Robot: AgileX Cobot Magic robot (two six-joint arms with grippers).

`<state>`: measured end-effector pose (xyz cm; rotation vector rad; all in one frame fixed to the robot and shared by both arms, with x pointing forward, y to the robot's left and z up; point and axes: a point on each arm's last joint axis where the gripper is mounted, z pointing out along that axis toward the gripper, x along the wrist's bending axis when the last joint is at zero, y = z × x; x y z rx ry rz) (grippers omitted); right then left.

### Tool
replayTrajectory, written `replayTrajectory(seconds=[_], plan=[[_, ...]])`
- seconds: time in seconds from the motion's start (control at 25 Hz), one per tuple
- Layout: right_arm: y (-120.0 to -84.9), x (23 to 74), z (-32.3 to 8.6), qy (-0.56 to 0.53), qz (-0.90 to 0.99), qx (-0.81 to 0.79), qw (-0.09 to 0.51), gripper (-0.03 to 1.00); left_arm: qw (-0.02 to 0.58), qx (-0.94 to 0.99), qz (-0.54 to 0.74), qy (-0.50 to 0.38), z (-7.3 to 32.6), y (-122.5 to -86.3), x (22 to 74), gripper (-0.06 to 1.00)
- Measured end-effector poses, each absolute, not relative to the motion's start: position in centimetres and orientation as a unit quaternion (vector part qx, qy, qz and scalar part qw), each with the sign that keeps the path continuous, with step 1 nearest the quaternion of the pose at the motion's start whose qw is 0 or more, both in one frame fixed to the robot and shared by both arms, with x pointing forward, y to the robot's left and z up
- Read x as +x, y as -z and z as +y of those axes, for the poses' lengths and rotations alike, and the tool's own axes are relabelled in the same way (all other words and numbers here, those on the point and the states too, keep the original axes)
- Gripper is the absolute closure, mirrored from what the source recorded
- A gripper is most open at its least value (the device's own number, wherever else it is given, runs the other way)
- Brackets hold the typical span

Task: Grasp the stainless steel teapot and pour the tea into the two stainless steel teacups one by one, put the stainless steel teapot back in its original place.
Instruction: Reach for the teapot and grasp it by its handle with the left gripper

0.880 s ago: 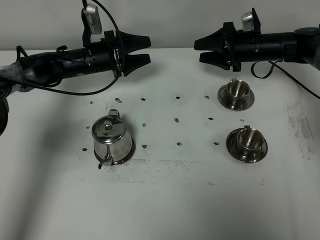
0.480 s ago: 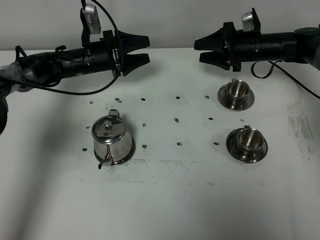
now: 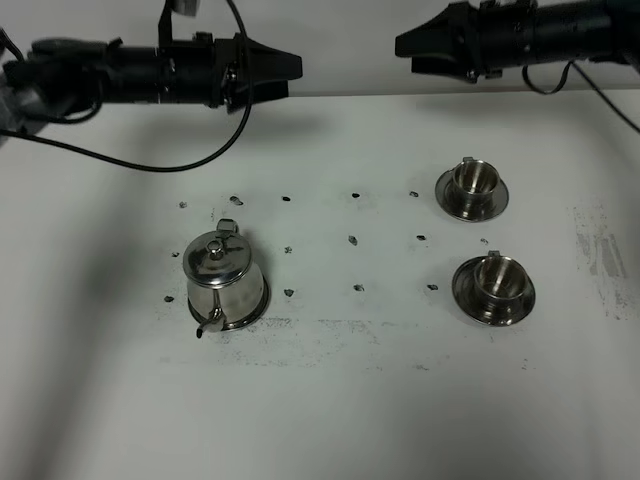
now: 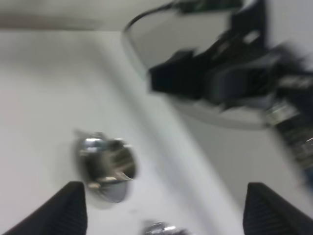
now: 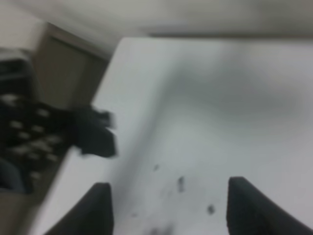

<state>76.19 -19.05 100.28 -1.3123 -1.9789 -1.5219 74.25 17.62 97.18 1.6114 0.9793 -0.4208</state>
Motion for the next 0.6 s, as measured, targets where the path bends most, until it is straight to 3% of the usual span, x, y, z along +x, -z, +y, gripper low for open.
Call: replayTrajectory(seconds=[0.16, 0.32, 0.6], plan=[[-103.8, 76.3, -19.9, 0.484, -0.740, -0.463, 0.069, 0.47, 0.486, 0.756, 0.432, 0.075, 18.8, -100.8, 74.4, 0.29], [-103.9, 76.3, -21.1, 0.409, -0.767, -0.494, 0.006, 0.48, 0.406, 0.791, 0.457, 0.041, 19.8, -100.0, 74.4, 0.32], [-109.1, 72.1, -21.2, 0.308, -0.803, -0.504, -0.081, 0.51, 0.348, 0.837, 0.422, -0.024, 18.4, -103.4, 71.3, 0.38]])
